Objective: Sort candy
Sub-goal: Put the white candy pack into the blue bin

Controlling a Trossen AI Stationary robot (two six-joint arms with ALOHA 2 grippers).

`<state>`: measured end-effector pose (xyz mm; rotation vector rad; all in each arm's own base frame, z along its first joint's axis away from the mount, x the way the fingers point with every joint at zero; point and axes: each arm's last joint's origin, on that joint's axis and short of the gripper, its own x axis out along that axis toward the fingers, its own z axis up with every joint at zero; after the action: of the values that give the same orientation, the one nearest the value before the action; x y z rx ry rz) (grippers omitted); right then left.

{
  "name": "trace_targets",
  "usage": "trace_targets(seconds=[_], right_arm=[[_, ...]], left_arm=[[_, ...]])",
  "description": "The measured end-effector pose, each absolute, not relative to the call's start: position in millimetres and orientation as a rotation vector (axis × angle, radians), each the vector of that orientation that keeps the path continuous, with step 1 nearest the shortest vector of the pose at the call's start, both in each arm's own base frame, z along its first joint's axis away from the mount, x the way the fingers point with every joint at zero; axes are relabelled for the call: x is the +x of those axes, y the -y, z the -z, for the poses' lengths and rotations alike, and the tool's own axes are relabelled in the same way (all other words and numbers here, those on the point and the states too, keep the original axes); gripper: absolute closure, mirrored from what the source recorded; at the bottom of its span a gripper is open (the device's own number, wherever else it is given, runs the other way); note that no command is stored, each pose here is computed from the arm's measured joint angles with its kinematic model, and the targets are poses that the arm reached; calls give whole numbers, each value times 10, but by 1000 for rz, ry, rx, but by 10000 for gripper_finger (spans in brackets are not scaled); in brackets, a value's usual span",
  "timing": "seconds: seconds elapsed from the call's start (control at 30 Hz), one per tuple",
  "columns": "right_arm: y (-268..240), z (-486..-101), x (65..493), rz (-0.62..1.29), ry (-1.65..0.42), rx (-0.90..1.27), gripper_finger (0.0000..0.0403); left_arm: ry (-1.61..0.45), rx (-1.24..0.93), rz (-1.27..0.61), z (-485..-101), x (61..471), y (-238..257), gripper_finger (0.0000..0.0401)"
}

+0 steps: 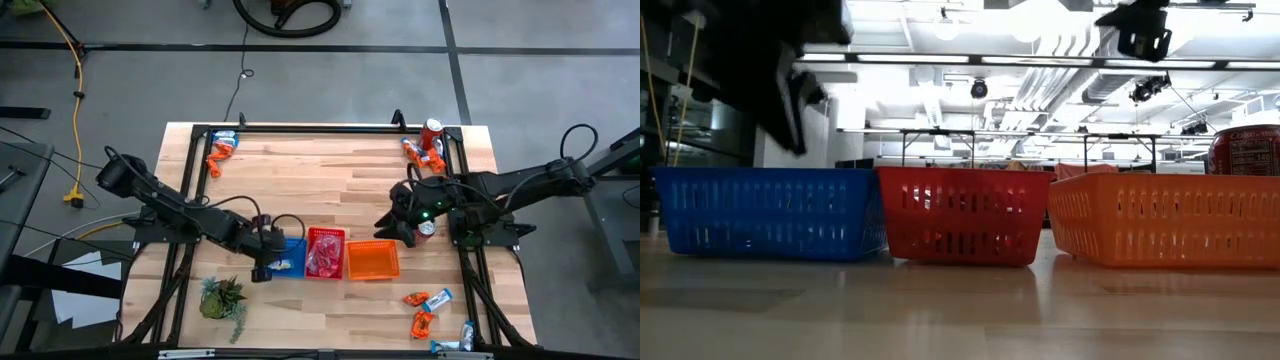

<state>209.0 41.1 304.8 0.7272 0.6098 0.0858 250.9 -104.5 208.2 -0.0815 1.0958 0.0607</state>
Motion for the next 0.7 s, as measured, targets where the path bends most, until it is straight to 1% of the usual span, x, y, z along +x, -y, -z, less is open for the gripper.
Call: trace_targets(seconds=[0.1,0.2,0.33,0.43,0.57,0.7], right_arm=[[-468,-3099,2020,-128,-597,720,187],[-543,-3106,1961,-150,-624,744,187],[-738,-3059,1887,-203,-718,758,187],[-936,-2999,1816,-248,-814,765,187],[-1240,-2877,1683,-291,-981,757,187],[-1556,-2624,1470,-262,-1230,634,187]], left_arm=[[-1111,-103,-120,-2302,2511,1016,270],[-1071,-148,-191,-2577,2479,983,230],[-925,-289,-253,-2887,2380,926,197],[-807,-404,-278,-3077,2275,876,186],[-671,-474,-249,-3290,2151,842,183],[-543,-533,-217,-3465,2087,808,183]])
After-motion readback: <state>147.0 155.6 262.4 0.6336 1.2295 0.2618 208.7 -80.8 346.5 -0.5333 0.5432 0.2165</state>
